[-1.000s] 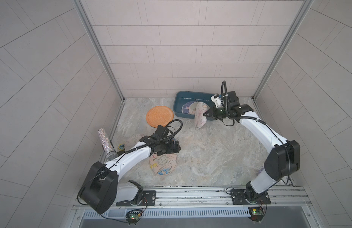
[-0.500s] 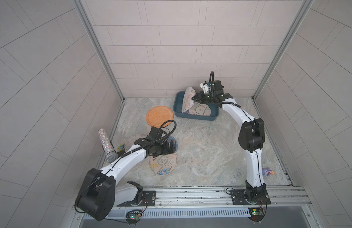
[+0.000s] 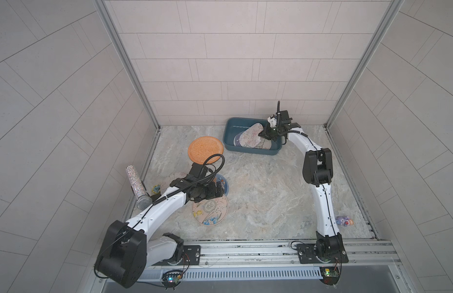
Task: Put the coasters into the storage box
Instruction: Place the coaster in the storage box, then move the coaster to the center of the board.
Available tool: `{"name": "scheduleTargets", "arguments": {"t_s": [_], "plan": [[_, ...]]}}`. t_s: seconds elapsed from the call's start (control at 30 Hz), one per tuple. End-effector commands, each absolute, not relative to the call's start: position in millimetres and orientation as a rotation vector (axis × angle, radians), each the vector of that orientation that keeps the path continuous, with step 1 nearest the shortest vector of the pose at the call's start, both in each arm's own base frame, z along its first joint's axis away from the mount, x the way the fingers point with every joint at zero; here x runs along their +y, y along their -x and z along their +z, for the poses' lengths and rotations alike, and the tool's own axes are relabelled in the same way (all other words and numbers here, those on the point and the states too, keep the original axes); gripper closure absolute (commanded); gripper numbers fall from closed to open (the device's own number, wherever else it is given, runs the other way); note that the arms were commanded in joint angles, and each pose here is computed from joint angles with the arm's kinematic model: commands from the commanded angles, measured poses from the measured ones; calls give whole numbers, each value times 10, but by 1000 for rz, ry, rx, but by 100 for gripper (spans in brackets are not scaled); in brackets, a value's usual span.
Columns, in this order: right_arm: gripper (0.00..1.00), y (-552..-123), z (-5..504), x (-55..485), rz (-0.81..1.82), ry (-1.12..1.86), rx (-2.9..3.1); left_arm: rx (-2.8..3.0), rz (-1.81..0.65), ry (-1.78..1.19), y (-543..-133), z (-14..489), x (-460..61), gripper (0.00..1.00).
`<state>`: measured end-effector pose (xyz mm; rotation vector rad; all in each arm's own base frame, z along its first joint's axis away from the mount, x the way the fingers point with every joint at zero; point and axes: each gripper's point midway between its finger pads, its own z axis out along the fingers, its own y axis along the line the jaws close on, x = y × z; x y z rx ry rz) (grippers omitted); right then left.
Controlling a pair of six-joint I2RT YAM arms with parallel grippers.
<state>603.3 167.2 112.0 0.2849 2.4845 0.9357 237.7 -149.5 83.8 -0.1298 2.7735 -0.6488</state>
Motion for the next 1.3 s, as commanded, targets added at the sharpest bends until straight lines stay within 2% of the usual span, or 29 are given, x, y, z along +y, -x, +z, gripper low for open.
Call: {"name": "scheduleTargets", "arguments": {"t_s": [0.0,0.03,0.1,0.2,0.3,0.47,0.63,0.93,1.27], "plan": [[93,-5926,1047,1558,798,-247,2561,2787,-578,178,-2331,819,-1363,0],[85,-5914,1033,1540,776,-240,2570,2793,-562,189,-2319,808,-1341,0],[62,-5892,1043,1485,730,-225,2583,2800,-525,213,-2302,789,-1283,0],[43,-5863,1128,1457,689,-194,2581,2805,-461,248,-2281,773,-1191,0],[33,-5811,1252,1438,653,-161,2579,2813,-361,301,-2257,748,-1052,0],[26,-5661,1452,1465,630,-103,2584,2818,-234,364,-2224,667,-873,0],[24,-5419,1677,1568,653,-34,2573,2829,-157,422,-2159,525,-730,0],[15,-4769,1931,1899,751,89,2533,2833,-192,454,-2121,316,-698,0],[11,-4046,1753,2196,826,178,2584,2927,-297,426,-2077,104,-847,0]]}}
